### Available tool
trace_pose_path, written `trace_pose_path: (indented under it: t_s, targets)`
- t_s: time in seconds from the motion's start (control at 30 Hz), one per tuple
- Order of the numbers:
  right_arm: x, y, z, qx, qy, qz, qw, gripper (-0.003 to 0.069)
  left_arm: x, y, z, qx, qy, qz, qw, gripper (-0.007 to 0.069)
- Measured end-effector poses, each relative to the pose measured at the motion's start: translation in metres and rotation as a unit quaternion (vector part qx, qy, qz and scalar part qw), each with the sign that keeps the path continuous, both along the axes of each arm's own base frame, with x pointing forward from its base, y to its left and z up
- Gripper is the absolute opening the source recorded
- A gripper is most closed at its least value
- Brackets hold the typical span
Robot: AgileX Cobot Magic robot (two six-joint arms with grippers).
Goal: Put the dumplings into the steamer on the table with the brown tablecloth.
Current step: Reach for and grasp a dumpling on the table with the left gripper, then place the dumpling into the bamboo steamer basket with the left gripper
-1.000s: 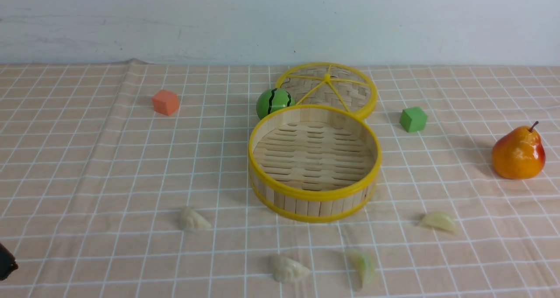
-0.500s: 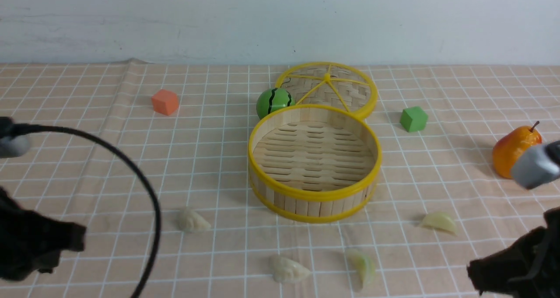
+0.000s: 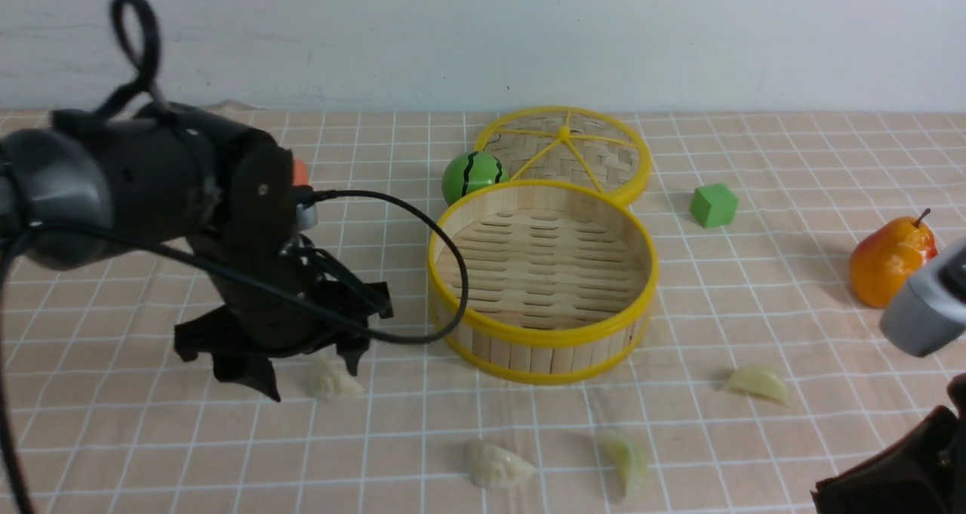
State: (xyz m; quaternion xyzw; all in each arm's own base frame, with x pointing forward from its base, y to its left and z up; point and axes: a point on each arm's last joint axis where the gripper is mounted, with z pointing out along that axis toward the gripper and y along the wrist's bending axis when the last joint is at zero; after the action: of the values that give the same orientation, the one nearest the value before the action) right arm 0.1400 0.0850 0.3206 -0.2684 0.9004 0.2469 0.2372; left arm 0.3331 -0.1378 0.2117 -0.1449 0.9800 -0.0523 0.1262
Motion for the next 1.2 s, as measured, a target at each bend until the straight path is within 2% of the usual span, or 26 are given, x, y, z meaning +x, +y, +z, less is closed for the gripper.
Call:
trace_pose_path:
  t_s: [0.13, 0.37, 0.5, 0.57, 0.63, 0.77, 0.97, 1.1, 1.2]
  targets:
    - [-0.003, -0.001, 0.002, 0.002, -0.008, 0.001, 1.000, -0.0006, 0.019, -0.006, -0.026, -0.002, 0.003, 0.050, 0.999, 0.0596]
    - [-0.004, -0.001, 0.003, 0.002, -0.008, 0.002, 1.000, -0.0003, 0.030, -0.010, -0.045, -0.013, -0.008, 0.088, 0.996, 0.0505]
    - [-0.004, -0.001, 0.003, 0.002, -0.008, 0.002, 1.000, -0.0002, 0.030, -0.008, -0.048, -0.001, -0.004, 0.084, 0.996, 0.0293]
    - [-0.004, -0.001, 0.003, 0.004, -0.007, 0.002, 1.000, 0.0000, 0.031, -0.009, -0.045, 0.000, -0.008, 0.075, 0.997, 0.0275]
    - [-0.004, 0.000, 0.003, 0.007, -0.006, 0.002, 1.000, 0.0001, 0.032, -0.009, -0.039, 0.004, -0.018, 0.050, 0.999, 0.0225]
    - [-0.004, 0.000, 0.003, 0.009, -0.006, 0.002, 1.000, 0.0001, 0.032, -0.021, 0.007, 0.007, -0.066, -0.030, 0.997, 0.0217]
    - [-0.005, 0.000, 0.004, 0.012, -0.003, 0.003, 1.000, 0.0008, 0.029, -0.080, 0.098, -0.021, -0.179, -0.155, 0.971, 0.0217]
    - [-0.007, 0.002, 0.004, 0.021, 0.011, 0.010, 1.000, 0.0011, 0.043, -0.113, 0.100, -0.015, -0.177, -0.192, 0.965, 0.0217]
    - [-0.011, 0.002, 0.004, 0.020, 0.018, 0.017, 0.999, 0.0013, 0.066, -0.130, 0.070, 0.009, -0.147, -0.203, 0.968, 0.0217]
